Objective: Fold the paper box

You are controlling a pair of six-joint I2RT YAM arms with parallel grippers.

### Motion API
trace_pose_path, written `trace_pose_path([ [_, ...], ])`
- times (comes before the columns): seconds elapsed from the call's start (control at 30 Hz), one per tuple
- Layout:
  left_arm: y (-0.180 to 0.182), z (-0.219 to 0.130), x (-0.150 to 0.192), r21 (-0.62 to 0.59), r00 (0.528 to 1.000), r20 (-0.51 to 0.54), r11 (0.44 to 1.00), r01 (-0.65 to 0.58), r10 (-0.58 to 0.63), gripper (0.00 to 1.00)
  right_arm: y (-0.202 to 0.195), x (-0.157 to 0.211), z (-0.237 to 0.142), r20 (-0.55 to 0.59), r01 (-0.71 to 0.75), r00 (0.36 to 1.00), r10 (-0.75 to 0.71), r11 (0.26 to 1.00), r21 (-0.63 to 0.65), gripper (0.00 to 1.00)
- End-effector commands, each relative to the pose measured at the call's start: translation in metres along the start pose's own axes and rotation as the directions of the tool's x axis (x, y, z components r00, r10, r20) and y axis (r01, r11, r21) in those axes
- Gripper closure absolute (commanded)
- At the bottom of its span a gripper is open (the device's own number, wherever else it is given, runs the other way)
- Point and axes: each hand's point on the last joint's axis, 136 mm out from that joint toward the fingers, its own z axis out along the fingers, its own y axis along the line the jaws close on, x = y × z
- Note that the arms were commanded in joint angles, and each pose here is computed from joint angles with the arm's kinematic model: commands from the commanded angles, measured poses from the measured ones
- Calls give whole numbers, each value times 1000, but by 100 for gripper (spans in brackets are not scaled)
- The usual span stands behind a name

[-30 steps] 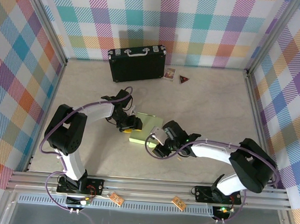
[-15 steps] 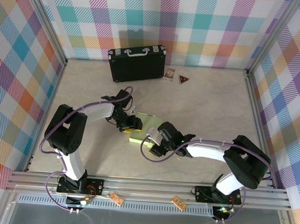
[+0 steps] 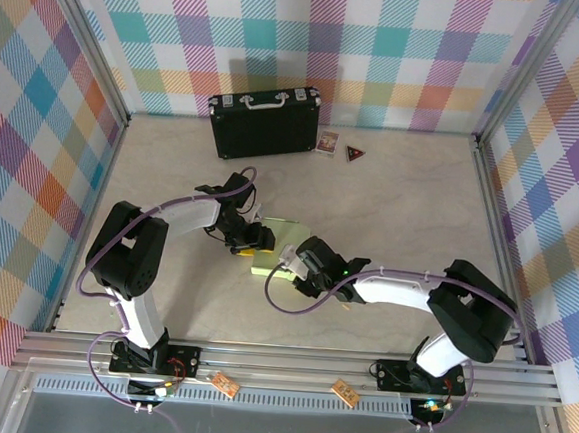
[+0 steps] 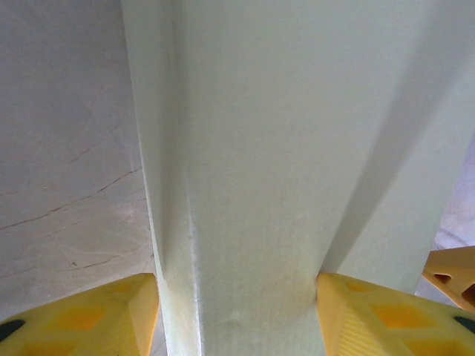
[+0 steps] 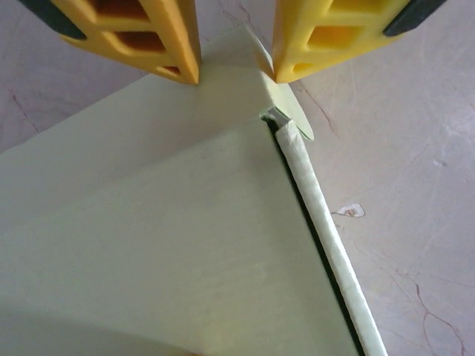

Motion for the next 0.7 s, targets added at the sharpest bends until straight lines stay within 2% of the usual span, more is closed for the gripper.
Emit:
trace_pose_path([
  [0.0, 35, 14, 23, -136, 995, -86, 990, 37, -49, 43, -12, -18, -15, 22, 22, 999, -23, 999, 42, 70],
  [0.33, 35, 15, 24, -132, 995, -89, 990, 38, -50, 43, -17, -18, -22, 16, 44, 999, -45, 997, 65, 72],
  [0.6, 35, 15, 23, -134, 995, -89, 990, 39, -51, 43, -10, -16, -10, 20, 7, 1000, -8, 999, 39, 73],
  [0.67, 35, 15, 24, -135, 995, -91, 990, 37, -50, 43, -8, -17, -9, 23, 14, 1000, -15, 999, 33, 67],
])
